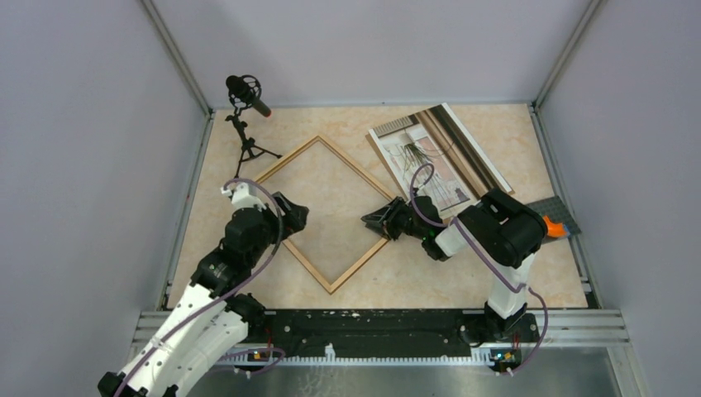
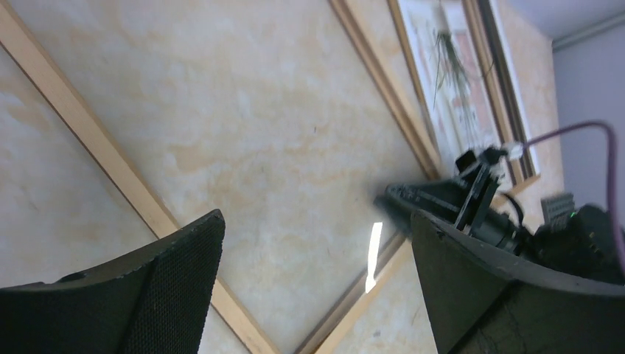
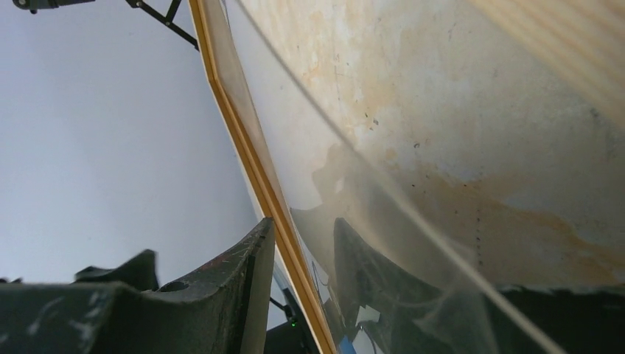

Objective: Put the photo into the frame

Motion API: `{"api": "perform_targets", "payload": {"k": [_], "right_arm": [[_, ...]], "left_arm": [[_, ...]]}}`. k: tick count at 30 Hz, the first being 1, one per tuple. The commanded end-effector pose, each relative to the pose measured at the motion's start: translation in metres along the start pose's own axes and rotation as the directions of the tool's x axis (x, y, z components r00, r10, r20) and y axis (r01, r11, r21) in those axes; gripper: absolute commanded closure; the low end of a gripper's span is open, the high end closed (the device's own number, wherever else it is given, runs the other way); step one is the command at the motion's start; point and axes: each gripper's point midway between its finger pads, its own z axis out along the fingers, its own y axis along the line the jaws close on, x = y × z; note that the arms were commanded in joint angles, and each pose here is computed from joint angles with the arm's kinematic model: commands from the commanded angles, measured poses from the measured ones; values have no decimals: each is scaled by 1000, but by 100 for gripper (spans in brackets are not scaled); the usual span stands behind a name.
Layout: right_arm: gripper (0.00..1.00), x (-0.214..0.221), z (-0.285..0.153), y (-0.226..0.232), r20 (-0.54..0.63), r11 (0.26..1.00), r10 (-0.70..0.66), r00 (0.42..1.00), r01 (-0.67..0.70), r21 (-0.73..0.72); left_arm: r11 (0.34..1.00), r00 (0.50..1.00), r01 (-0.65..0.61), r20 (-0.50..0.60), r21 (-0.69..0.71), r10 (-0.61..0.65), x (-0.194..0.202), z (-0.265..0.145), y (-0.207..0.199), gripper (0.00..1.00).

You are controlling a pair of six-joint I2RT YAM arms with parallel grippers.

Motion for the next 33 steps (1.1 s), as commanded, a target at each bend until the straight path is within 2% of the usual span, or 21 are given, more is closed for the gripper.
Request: {"api": "perform_targets", "payload": {"k": [1,7,13,33], "right_arm": [[86,0,0,31,-6,998,31,999,-31,-61],[92,2,1,40,-26,994,85,996,-86,-65],[100,3,2,50,-49,988,130,990,-134,-78],[100,-3,-6,73,-104,942,289,952,-302,-148]], "left_arm": [[993,977,-68,193,-99,87,-66,-14,-7,2],[993,961,-54,263,-100,79,-103,-23,-30,2],[997,961,-42,271,-57,56,-108,-24,-41,2],[999,964,-26,263,-25,32,-100,-27,-40,2]]}}
